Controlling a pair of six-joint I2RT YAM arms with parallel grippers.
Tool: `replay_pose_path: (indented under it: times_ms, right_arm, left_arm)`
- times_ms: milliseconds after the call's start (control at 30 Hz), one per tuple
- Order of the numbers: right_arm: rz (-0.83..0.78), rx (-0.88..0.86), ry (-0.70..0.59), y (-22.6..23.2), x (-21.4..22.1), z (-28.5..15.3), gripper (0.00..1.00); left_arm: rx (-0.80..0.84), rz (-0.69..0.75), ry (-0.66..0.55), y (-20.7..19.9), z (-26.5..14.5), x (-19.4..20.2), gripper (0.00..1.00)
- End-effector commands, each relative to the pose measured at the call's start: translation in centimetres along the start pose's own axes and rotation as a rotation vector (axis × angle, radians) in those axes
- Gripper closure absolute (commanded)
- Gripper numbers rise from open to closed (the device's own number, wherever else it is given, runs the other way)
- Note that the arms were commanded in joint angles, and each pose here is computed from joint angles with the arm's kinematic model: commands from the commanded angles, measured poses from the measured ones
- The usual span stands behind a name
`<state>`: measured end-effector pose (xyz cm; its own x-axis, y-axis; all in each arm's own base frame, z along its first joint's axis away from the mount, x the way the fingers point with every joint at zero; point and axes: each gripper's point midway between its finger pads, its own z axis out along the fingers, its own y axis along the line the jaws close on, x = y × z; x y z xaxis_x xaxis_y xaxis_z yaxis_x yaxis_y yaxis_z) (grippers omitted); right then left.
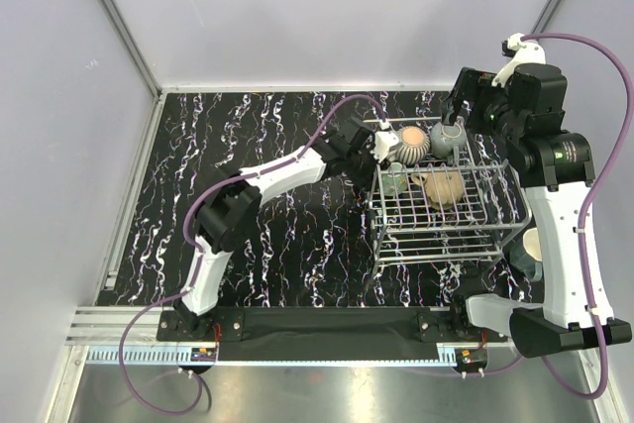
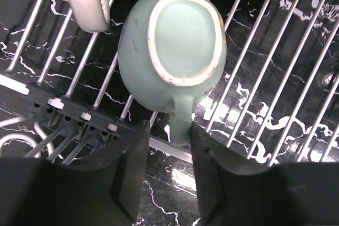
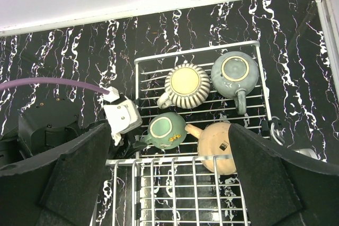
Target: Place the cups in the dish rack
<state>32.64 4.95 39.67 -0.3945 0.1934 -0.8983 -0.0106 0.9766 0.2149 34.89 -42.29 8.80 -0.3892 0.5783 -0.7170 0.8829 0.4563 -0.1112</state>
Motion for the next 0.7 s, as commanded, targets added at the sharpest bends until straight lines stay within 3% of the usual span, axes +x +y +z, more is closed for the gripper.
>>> replay_pose_path:
  times_ms: [0,267,667]
  right_arm:
    - [-0.002,-0.035,-0.040,0.7,-1.3,-0.4,0.00]
    - [0.000,0.014,0.090,-0.2,1.2,0.8,0.00]
    - [0.018,0.031,0.121,-0.4,1.9,0.7,0.00]
  left_arm:
    - [-0.045,0.027,-0.056,0.7,-1.0,-1.4,0.52]
    - [-0.018,0.046,-0.145,0.2,-3.0,-3.2,0.41]
    - [-0.054,-0.009,-0.163,0.5,-3.9,-4.2,0.41]
